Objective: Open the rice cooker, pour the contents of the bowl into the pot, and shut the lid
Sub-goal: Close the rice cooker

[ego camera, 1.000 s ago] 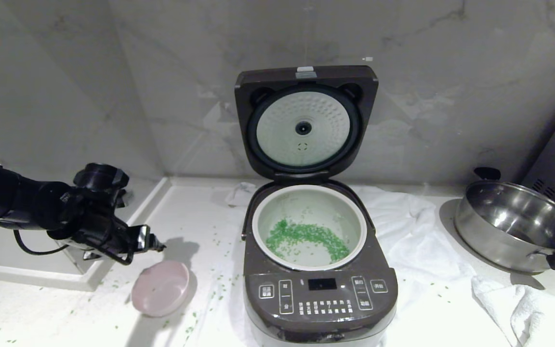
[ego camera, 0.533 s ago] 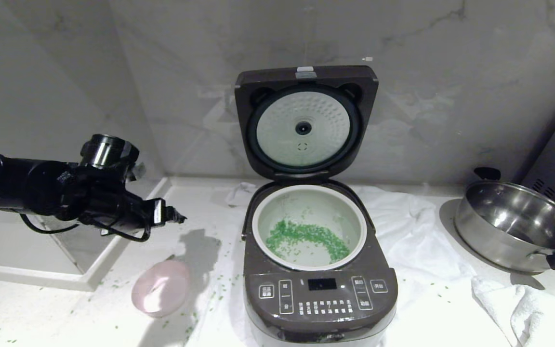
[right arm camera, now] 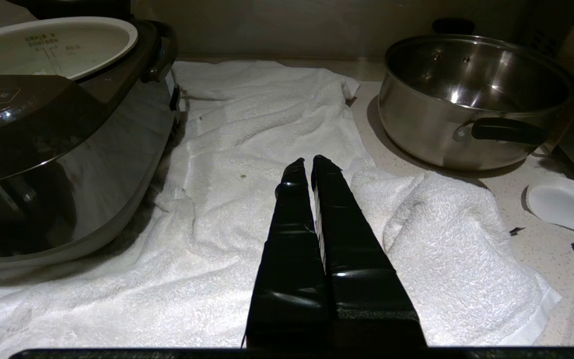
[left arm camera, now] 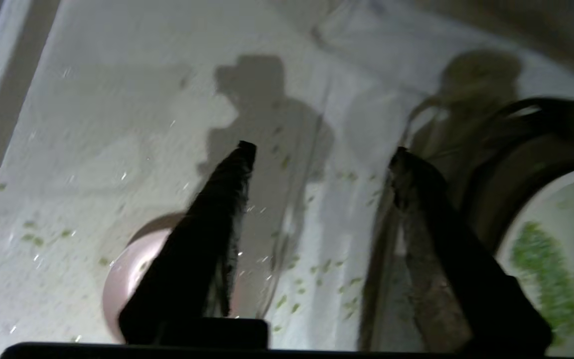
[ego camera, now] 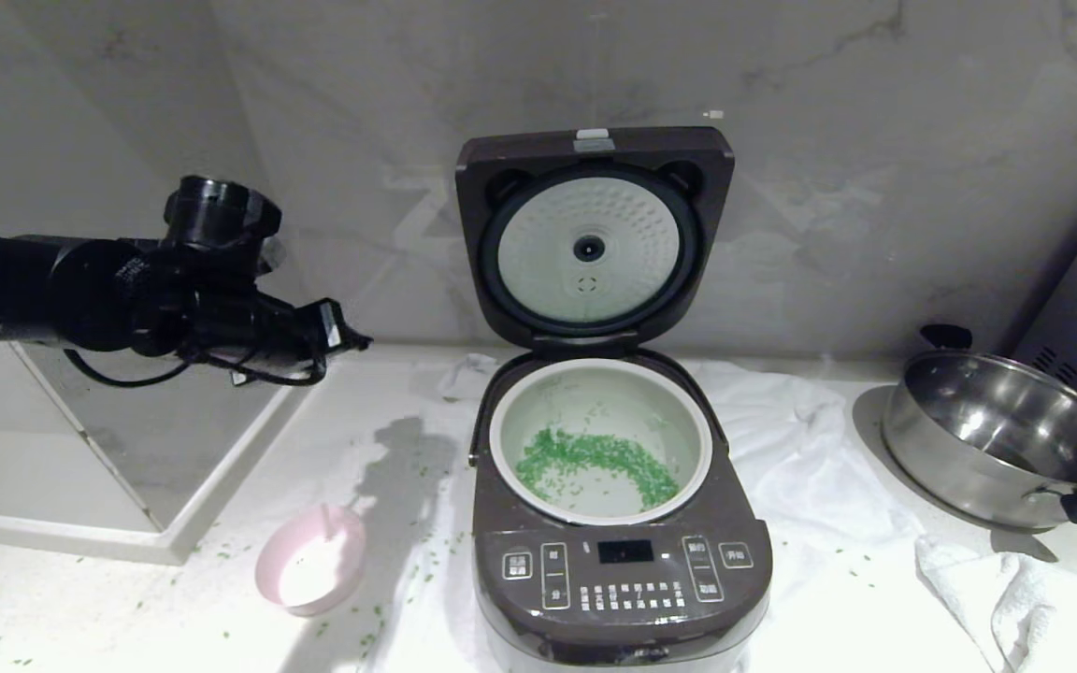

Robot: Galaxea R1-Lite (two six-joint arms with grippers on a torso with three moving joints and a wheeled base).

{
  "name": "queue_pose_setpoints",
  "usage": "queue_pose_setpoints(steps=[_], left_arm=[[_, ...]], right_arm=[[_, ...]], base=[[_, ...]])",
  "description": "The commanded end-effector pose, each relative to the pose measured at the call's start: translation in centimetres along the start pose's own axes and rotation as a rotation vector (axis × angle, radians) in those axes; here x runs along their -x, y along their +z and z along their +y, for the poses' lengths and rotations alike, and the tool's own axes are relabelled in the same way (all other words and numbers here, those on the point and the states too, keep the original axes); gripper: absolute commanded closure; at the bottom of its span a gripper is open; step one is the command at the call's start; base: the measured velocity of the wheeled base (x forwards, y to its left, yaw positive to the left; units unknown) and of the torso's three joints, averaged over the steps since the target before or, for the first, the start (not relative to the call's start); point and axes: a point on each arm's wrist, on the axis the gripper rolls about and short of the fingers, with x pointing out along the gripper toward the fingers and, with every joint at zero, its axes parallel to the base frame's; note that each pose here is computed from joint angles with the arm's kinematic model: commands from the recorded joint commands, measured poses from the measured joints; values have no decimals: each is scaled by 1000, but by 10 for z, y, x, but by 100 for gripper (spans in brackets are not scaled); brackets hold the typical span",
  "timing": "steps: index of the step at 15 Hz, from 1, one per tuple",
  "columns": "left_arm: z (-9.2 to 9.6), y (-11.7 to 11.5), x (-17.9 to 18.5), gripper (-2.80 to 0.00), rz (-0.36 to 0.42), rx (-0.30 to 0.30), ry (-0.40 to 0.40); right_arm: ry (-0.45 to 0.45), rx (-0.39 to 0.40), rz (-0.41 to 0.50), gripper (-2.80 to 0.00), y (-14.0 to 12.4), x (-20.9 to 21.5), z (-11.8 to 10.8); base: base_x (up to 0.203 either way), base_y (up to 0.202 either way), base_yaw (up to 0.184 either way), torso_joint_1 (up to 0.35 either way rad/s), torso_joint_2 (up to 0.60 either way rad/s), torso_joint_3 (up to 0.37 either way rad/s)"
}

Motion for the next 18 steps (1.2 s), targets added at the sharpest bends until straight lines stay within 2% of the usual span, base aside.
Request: queue_pose_setpoints(steps=[1,4,6,8,9,11,13,16,18], left_arm=[[-20,21,11,0,-89,15,-60],[-48,48,16,0,-244,35,-46],[-66,63,27,0,-333,69,-78],[-83,77,41,0,-419,146,-120],[-93,80,47,0,-468,193,-112],[-106,78,62,0,-504,234,-139],[-117,77,79,0,-532,267,-207],[-137,64,82,0,-503,248,-265],[-149,54,80,0,-467,261,-296]], right_arm=[[1,0,2,0,0,0,0],[1,0,2,0,0,0,0],[1,0,2,0,0,0,0],[1,0,2,0,0,0,0],[1,0,2,0,0,0,0],[1,0,2,0,0,0,0],[1,0,0,0,0,0,0],[0,0,1,0,0,0,0],[0,0,1,0,0,0,0]], base=[[0,0,0,0,0,0],[0,0,0,0,0,0],[0,0,0,0,0,0],[0,0,0,0,0,0],[0,0,0,0,0,0],[0,0,0,0,0,0],[0,0,0,0,0,0],[0,0,0,0,0,0],[0,0,0,0,0,0]])
